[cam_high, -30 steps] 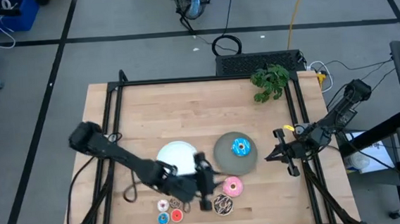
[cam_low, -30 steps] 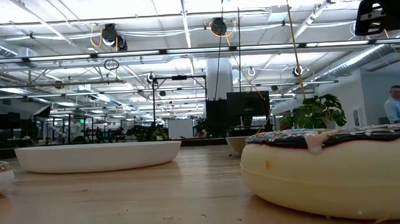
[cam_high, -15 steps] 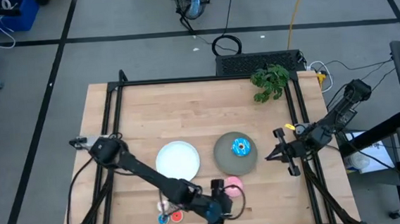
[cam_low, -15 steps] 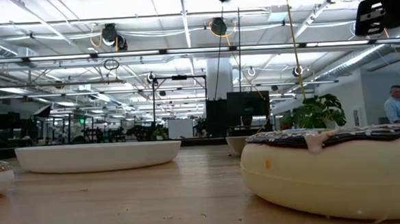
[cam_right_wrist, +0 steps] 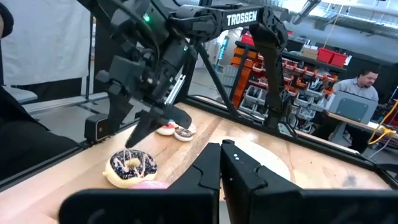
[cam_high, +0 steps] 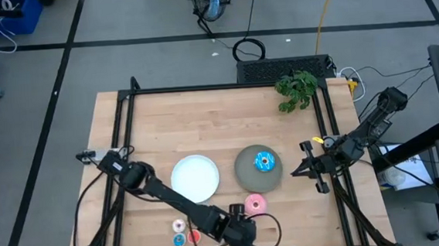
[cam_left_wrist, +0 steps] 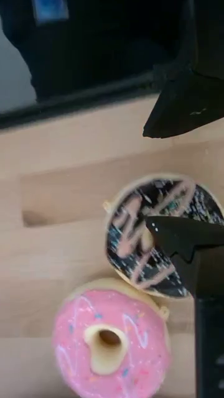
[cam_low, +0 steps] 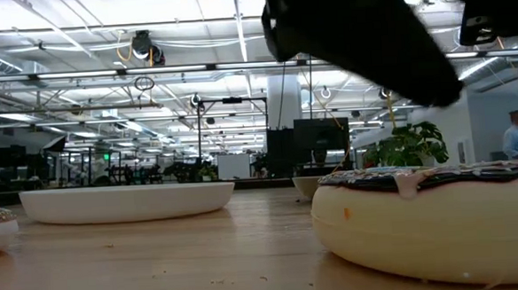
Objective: Pick & Place donuts
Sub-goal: Put the large black donut on the gray plate
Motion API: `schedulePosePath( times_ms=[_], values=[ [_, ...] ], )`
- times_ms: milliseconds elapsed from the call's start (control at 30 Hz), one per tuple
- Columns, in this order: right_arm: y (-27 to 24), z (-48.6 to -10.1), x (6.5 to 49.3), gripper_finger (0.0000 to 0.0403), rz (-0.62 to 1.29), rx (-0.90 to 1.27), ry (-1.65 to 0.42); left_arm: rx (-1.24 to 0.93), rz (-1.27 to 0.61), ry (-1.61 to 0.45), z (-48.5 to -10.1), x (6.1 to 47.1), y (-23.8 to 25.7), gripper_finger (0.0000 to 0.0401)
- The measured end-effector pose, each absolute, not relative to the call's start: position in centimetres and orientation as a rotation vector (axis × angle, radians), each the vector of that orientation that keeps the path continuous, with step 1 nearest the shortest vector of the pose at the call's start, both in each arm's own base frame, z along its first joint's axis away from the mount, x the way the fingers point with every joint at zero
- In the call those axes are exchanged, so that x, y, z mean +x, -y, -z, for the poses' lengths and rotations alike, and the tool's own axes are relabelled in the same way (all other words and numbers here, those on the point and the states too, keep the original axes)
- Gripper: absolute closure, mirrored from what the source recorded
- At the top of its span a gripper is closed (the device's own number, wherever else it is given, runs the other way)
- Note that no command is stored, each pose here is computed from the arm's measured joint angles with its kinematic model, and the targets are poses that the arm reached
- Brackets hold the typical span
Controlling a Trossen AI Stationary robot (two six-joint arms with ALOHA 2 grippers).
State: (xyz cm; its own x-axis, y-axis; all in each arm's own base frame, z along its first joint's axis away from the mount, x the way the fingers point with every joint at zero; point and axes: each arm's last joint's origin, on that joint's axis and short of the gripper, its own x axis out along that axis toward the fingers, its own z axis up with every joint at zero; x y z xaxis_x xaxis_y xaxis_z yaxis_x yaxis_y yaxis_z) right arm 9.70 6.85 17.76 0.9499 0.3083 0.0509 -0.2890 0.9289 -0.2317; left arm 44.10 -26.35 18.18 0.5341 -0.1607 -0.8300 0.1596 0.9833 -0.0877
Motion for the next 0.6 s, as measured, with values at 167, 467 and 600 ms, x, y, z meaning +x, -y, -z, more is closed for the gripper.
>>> schedulePosePath(
  times_ms=[167, 467, 600],
  values=[
    [-6.8, -18.0, 9.7, 0.0402, -0.303, -0.215, 0.105, 0.035, 0.175, -1.034, -17.1, 43.9, 26.2, 0.0182],
    [-6.8, -18.1, 9.7, 0.0402, -0.299, -0.238, 0.118, 0.067, 0.158, -1.091, -15.2, 43.7, 26.6, 0.0182],
    [-6.8, -18.0, 9.7, 0.0402, -0.298, -0.247, 0.115, 0.093, 0.168, -1.086, -14.9, 43.8, 26.6, 0.0182]
  ],
)
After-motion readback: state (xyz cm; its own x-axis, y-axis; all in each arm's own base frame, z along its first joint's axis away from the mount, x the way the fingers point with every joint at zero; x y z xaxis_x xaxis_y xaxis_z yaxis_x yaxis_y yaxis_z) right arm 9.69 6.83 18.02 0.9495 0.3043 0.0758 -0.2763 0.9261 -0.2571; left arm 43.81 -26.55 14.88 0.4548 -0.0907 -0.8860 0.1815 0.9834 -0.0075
